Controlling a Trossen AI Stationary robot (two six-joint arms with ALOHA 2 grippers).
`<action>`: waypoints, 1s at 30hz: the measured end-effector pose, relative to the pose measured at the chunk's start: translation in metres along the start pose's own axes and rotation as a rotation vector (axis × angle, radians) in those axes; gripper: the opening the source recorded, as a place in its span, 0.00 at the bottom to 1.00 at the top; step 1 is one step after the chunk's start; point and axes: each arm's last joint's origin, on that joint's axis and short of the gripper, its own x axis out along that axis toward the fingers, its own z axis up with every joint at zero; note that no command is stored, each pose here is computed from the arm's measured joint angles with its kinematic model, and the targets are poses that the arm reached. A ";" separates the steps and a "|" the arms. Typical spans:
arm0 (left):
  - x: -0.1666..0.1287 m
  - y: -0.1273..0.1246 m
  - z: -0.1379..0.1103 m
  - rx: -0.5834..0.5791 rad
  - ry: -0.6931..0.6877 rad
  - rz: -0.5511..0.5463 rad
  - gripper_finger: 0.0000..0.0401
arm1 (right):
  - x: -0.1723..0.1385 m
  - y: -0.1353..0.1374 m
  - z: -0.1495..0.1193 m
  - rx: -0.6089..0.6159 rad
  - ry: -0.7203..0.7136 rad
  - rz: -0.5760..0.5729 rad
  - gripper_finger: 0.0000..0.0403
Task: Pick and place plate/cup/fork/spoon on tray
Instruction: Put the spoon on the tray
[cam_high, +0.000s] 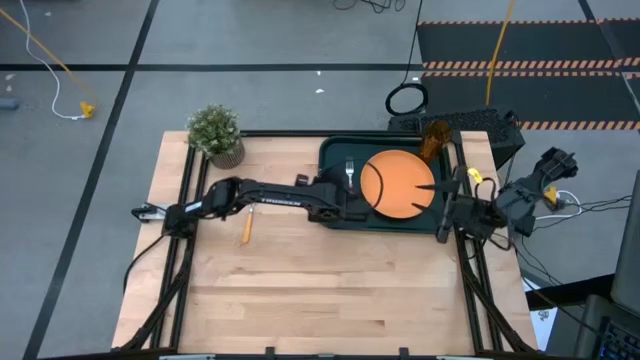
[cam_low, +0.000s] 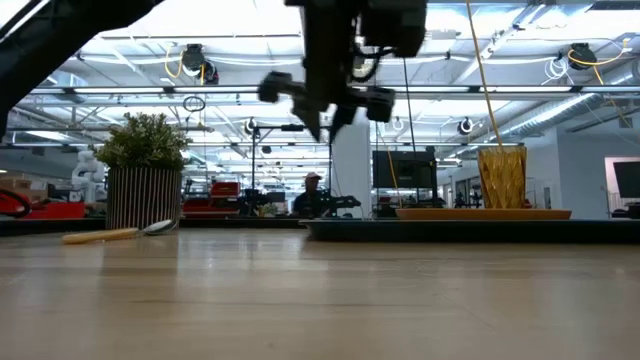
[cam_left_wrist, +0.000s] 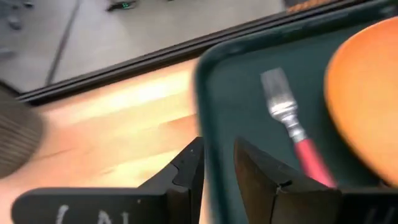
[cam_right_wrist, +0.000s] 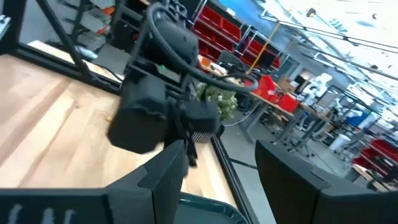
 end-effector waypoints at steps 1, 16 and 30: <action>-0.003 0.004 -0.003 0.010 0.010 0.025 0.22 | 0.002 0.003 -0.004 -0.001 -0.002 -0.007 0.48; -0.020 0.010 -0.021 0.256 0.189 0.017 0.22 | 0.012 0.015 -0.019 0.105 -0.144 -0.132 0.48; -0.007 0.018 -0.073 0.264 0.293 0.133 0.22 | 0.014 0.027 -0.020 0.386 -0.219 0.169 0.48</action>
